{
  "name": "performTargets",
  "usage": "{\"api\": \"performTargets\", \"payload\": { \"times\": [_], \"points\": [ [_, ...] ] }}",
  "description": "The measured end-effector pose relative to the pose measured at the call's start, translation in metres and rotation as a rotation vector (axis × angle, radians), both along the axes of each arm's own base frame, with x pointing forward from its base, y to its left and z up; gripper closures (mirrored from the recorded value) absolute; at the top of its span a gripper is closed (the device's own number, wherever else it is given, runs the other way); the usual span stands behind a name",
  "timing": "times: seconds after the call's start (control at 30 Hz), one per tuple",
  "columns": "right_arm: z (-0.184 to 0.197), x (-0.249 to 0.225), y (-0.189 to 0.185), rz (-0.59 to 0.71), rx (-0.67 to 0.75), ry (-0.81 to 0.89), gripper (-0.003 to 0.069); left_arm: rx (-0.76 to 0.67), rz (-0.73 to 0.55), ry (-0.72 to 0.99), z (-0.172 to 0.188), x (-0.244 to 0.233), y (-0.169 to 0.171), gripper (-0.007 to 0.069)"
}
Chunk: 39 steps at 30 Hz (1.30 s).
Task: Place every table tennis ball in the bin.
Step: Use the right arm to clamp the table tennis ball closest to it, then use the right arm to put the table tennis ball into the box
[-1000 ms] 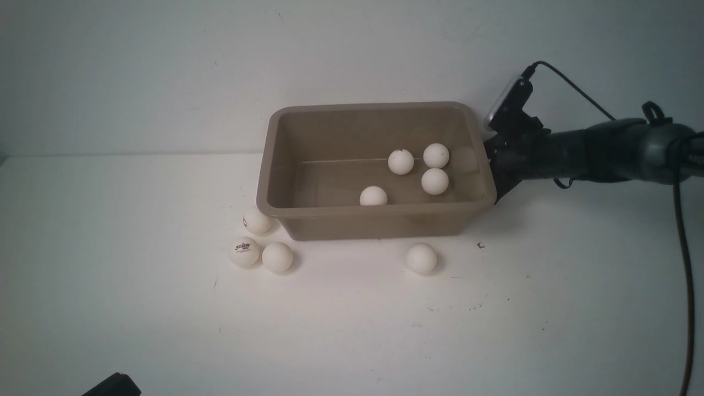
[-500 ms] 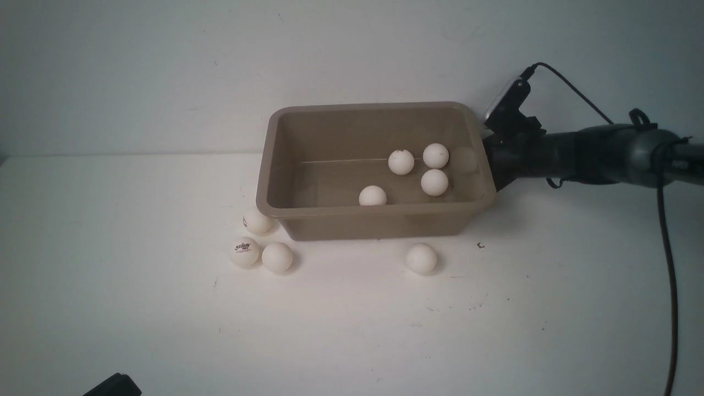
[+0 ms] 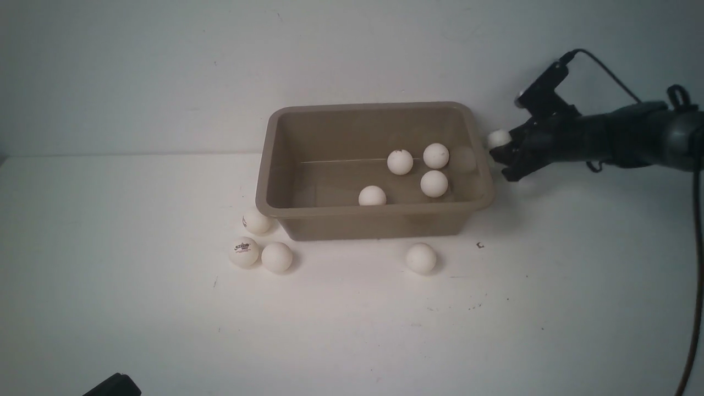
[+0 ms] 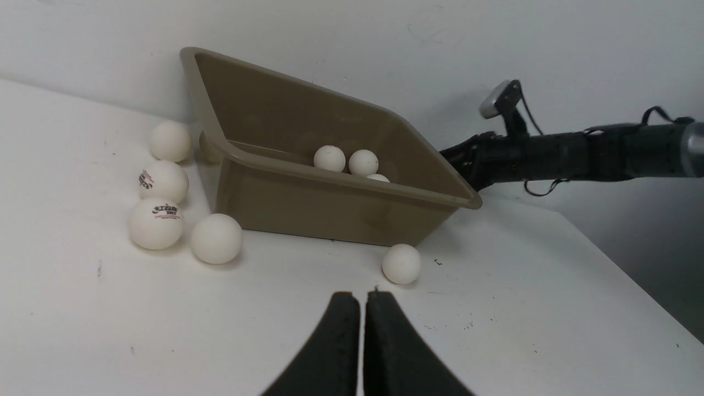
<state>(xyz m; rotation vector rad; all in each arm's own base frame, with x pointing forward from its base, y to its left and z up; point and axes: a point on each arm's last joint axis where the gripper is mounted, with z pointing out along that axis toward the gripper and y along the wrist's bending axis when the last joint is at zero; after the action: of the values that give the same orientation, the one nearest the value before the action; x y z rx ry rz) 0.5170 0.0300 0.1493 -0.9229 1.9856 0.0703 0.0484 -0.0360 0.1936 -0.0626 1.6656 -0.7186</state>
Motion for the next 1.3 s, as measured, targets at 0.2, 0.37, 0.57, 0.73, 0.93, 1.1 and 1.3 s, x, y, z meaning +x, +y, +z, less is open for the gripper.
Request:
{"api": "performTargets", "payload": {
  "times": [0.2,0.37,0.57,0.73,0.93,1.1,1.3],
  "points": [
    [0.071,-0.022,-0.014,0.012,0.079,0.048,0.0312,0.000,0.000,0.000,0.000,0.000,0.000,0.0626],
    [0.142,-0.054,0.042,0.134,0.118,0.016,0.0312,-0.001,0.000,0.000,0.000,0.000,0.000,0.0626],
    [0.143,-0.075,0.109,0.190,0.077,0.105,0.0312,-0.027,-0.002,0.002,0.001,0.000,0.000,0.0626],
    [0.116,-0.073,0.124,0.158,0.011,0.186,0.0312,-0.034,-0.003,0.001,0.001,0.000,0.000,0.0626],
    [0.088,-0.066,0.125,0.095,0.015,0.272,0.0312,-0.012,-0.005,-0.016,0.002,0.000,0.000,0.0626],
    [0.087,-0.065,0.124,0.018,0.055,0.335,0.0270,-0.015,-0.008,-0.026,0.003,0.000,-0.001,0.0626],
    [0.121,-0.075,0.117,-0.007,0.016,0.347,0.0265,-0.020,-0.009,-0.027,0.003,0.000,-0.001,0.0626]
  ]
}}
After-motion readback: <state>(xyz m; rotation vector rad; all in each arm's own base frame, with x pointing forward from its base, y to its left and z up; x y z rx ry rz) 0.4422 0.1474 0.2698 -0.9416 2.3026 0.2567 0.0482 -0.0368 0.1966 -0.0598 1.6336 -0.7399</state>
